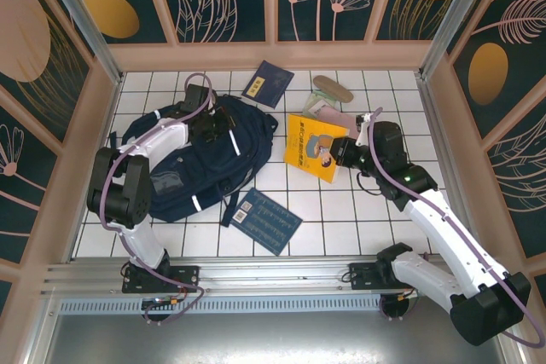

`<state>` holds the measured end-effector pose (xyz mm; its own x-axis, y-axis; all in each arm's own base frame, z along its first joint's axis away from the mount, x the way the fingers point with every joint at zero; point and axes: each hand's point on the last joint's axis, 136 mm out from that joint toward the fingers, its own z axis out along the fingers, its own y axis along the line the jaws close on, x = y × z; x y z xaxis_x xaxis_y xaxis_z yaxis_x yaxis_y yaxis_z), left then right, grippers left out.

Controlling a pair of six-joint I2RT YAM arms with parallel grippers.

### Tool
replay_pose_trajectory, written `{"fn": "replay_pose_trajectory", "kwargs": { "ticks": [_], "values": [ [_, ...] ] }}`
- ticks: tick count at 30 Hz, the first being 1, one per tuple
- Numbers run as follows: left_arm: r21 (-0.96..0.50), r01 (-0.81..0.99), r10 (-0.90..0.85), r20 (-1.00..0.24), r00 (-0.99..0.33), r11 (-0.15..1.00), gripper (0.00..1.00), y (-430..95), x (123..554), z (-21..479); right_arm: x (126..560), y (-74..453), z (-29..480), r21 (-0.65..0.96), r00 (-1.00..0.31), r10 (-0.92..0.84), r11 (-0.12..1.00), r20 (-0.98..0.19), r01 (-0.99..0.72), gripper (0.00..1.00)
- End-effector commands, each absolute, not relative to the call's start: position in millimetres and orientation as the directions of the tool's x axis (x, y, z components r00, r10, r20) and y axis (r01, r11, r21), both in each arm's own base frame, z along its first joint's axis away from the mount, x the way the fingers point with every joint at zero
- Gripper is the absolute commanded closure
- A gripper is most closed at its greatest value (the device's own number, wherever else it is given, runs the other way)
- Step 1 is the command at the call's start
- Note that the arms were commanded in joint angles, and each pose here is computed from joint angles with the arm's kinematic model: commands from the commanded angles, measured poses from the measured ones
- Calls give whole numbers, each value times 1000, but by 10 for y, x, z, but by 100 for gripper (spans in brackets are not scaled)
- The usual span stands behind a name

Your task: Pack books, pencil case, and school supplies into a backpack

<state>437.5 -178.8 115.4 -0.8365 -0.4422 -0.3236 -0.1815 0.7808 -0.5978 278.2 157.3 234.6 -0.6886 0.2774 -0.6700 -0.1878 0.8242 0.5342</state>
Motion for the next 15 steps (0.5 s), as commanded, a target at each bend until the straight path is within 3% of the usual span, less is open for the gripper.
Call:
{"fn": "replay_pose_trajectory", "kwargs": {
  "ticks": [1, 7, 10, 15],
  "values": [
    [-624, -35, -370, -415, -831, 781, 100, -1909, 4451, 1589, 2891, 1530, 2584, 561, -609, 348, 804, -713, -198, 100],
    [-601, 128, -259, -514, -818, 789, 100, -1916, 4188, 2217, 2944, 1424, 2614, 585, -588, 396, 794, -705, -167, 100],
    [-607, 263, -206, -592, -779, 750, 100, -1972, 3967, 2685, 3001, 1410, 2672, 647, -612, 436, 743, -660, -170, 100],
    [-590, 342, -169, -643, -747, 731, 100, -1938, 3681, 3179, 3043, 1494, 2949, 759, -657, 473, 603, -587, -244, 100]
  ]
}}
